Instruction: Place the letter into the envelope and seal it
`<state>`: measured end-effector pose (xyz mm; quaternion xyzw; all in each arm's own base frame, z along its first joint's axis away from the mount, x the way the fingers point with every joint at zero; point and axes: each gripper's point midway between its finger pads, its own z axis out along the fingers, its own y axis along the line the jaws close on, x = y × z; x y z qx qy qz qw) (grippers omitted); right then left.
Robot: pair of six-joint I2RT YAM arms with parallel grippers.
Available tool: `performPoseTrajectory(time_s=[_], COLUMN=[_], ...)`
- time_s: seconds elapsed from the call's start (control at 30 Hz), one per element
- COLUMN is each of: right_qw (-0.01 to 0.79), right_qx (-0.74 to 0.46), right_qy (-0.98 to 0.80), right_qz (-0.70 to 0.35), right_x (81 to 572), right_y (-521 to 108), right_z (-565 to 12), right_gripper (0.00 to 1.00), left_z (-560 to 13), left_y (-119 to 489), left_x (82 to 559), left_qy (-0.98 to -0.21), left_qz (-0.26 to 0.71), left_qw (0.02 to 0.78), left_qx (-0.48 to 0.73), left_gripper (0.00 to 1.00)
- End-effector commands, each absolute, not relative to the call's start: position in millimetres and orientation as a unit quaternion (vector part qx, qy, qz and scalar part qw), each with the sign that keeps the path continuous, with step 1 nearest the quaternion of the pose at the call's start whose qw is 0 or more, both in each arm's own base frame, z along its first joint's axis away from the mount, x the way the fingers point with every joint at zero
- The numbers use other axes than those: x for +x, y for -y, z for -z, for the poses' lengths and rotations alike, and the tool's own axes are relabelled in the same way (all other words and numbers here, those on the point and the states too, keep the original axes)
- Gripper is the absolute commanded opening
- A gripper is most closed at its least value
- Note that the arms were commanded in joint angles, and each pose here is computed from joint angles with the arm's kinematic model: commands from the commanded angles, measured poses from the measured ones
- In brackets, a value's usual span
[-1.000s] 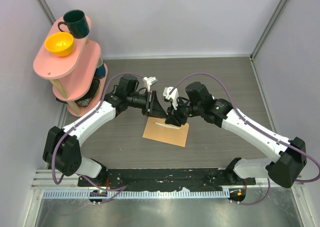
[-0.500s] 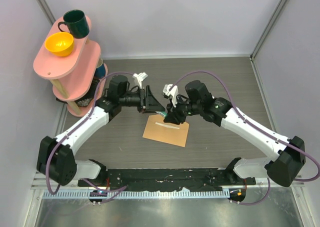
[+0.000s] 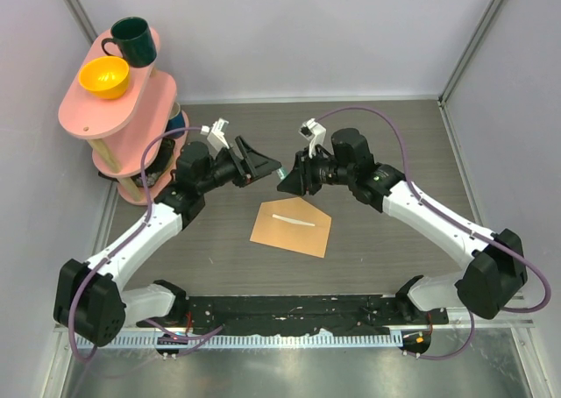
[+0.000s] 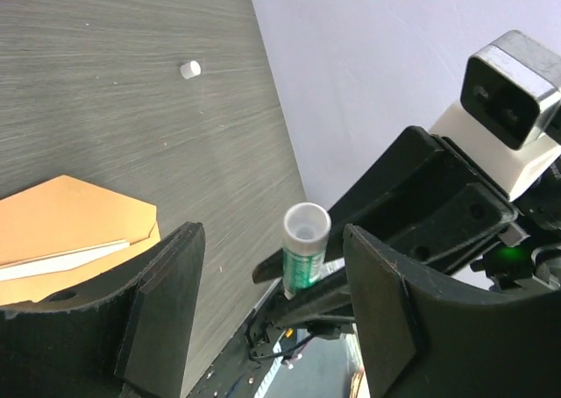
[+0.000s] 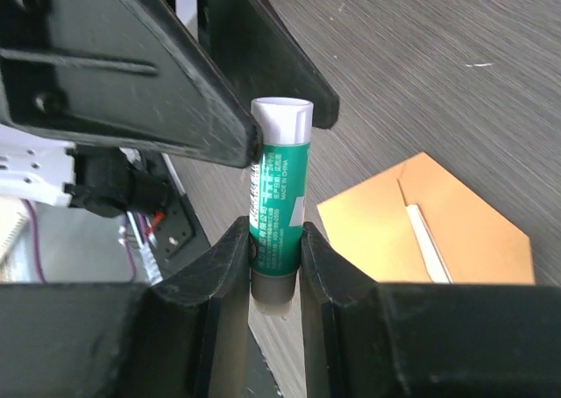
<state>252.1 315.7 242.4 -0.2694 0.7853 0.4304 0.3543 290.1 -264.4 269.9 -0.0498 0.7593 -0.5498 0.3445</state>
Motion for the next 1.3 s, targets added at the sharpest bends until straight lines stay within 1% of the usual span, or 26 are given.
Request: performPoseTrajectory(time_s=[0.0,0.1,0.17,0.2,0.27,0.3,0.4,0.47,0.5,0.57,0.6,0.67,0.7,0.73,0.77,0.83,0.87,0.9,0.93,1.0,1.03,1.07,1.23,1.27], right_qw=[0.354,0.345,0.339,0.339,0.333,0.343,0.343,0.345,0.345,0.342,0.343,0.339,0.341,0.341,0.328,0.329,0.315,0.318,0.283,0.277,0.249,0.24,0.224,0.208], right_qx=[-0.22,-0.219,-0.217,-0.217,-0.215,-0.219,-0.225,-0.235,-0.238,-0.245,-0.248,-0.255,-0.248,-0.244,-0.251,-0.249,-0.27,-0.269,-0.273,-0.315,-0.326,-0.334,-0.358,-0.361], right_qy=[-0.76,-0.761,-0.763,-0.76,-0.763,-0.755,-0.752,-0.747,-0.745,-0.744,-0.743,-0.75,-0.755,-0.759,-0.764,-0.779,-0.795,-0.805,-0.826,-0.835,-0.845,-0.849,-0.85,-0.852], right_qz=[-0.499,-0.504,-0.506,-0.51,-0.511,-0.515,-0.516,-0.517,-0.518,-0.519,-0.519,-0.508,-0.502,-0.498,-0.495,-0.472,-0.442,-0.422,-0.405,-0.357,-0.344,-0.331,-0.316,-0.316], right_x=[253,252,250,250,250,252,254,253,252,249,247,247,251,256,256,276,277,288,285,294,292,295,311,314], right_y=[-335,-338,-341,-342,-344,-346,-349,-351,-352,-353,-352,-347,-339,-333,-326,-306,-293,-277,-268,-251,-246,-241,-242,-244], right_z=[-270,-263,-259,-261,-258,-264,-266,-269,-270,-269,-270,-264,-262,-261,-255,-247,-229,-222,-205,-183,-170,-162,-137,-124], right_gripper=[0.01,0.01,0.01,0.01,0.01,0.01,0.01,0.01,0.01,0.01,0.12,0.35,0.56,0.61,0.64,0.68,0.69,0.7,0.7,0.7,0.7,0.7,0.71,0.71], left_z=[-283,-288,-283,-282,-277,-276,-269,-264,-263,-260,-258,-248,-243,-236,-229,-215,-205,-194,-185,-168,-166,-162,-128,-123], left_y=[264,270,276,277,282,285,292,295,294,294,294,290,287,284,281,275,273,270,269,267,267,267,257,255], left_x=[306,301,295,293,287,285,279,276,276,276,275,272,271,269,265,258,253,247,240,231,228,225,208,205], left_qy=[-0.737,-0.728,-0.731,-0.731,-0.735,-0.736,-0.743,-0.748,-0.749,-0.752,-0.755,-0.771,-0.779,-0.787,-0.797,-0.812,-0.822,-0.834,-0.844,-0.852,-0.851,-0.853,-0.879,-0.883], left_qz=[0.554,0.567,0.57,0.57,0.572,0.573,0.574,0.574,0.574,0.571,0.57,0.556,0.55,0.54,0.532,0.521,0.512,0.501,0.493,0.488,0.49,0.49,0.452,0.446], left_qw=[0.379,0.379,0.371,0.369,0.36,0.357,0.339,0.33,0.328,0.324,0.32,0.303,0.295,0.292,0.279,0.257,0.243,0.225,0.203,0.178,0.172,0.164,0.111,0.103], left_qx=[-0.076,-0.067,-0.062,-0.061,-0.055,-0.052,-0.051,-0.05,-0.054,-0.056,-0.057,-0.062,-0.063,-0.058,-0.059,-0.06,-0.059,-0.061,-0.06,-0.069,-0.072,-0.074,-0.102,-0.102], left_gripper=[0.67,0.61,0.58,0.54,0.51,0.47,0.42,0.34,0.23,0.09,0.0,0.0,0.0,0.0,0.0,0.0,0.0,0.0,0.0,0.0,0.0,0.0,0.0,0.0])
